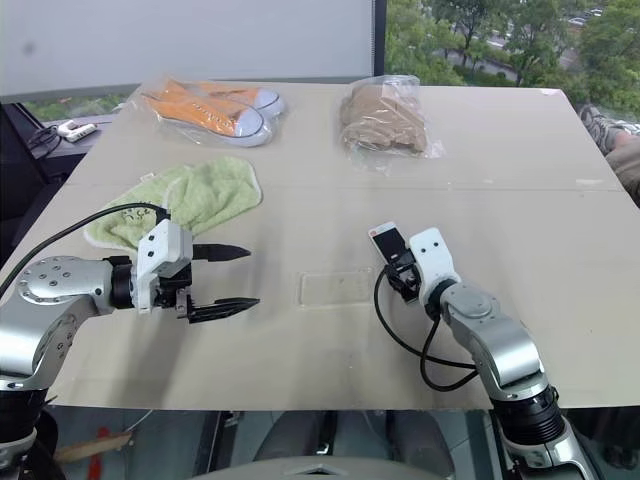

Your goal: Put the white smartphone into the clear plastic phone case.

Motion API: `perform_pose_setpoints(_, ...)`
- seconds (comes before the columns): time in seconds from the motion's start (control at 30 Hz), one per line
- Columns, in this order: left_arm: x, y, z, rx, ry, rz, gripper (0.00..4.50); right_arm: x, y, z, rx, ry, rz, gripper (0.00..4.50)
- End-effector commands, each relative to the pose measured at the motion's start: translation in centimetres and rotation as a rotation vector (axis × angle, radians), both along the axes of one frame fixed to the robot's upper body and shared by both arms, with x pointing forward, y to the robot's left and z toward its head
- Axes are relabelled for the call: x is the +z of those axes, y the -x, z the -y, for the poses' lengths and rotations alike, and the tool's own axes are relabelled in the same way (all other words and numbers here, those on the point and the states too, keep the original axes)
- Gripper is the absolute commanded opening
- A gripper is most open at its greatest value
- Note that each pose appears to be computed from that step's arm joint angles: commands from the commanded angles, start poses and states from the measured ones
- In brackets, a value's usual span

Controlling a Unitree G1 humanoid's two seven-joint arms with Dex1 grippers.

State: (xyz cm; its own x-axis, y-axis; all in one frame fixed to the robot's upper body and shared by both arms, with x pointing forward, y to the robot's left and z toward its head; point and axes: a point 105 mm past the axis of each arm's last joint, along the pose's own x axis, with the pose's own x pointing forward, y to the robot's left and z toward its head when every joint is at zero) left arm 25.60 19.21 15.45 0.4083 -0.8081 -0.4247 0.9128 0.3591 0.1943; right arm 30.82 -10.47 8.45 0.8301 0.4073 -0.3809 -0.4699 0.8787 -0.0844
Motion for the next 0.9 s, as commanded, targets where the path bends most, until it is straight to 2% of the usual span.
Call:
perform_pose_setpoints(0.03,0.6,0.3,-0.1,-0.019,-0.012,0.023,4.50,1.1,-0.4,0.4,0.003,-0.007,0.050,2.98)
perform_pose_setpoints(0.17,-0.8,0.7,-2.2,0.000,-0.089,-0.025,4.50,4.0,-0.7,-0.2,0.100,-0.037,0.180,2.98)
perform_pose_setpoints(0.3,-0.3,0.4,-3.0,0.007,-0.081,-0.021,4.50,6.7,-0.1,-0.8,0.267,-0.073,0.252,2.98)
perform_pose_setpoints(0.4,-0.2,0.1,-3.2,0.006,-0.086,-0.016,4.50,7.7,0.6,-0.6,0.421,-0.050,0.259,2.98)
perform_pose_setpoints(0.57,-1.0,0.4,-2.9,-0.036,-0.094,-0.041,4.50,7.1,2.4,-0.6,0.806,0.131,0.191,2.98)
perform_pose_setpoints(0.73,-1.8,0.4,-2.0,-0.066,-0.089,-0.048,4.50,6.2,2.3,0.2,1.017,0.292,0.102,2.98)
perform_pose_setpoints(0.9,-2.4,-0.1,-1.1,-0.079,-0.078,-0.041,4.50,6.0,1.4,-0.9,1.104,0.372,0.066,2.98)
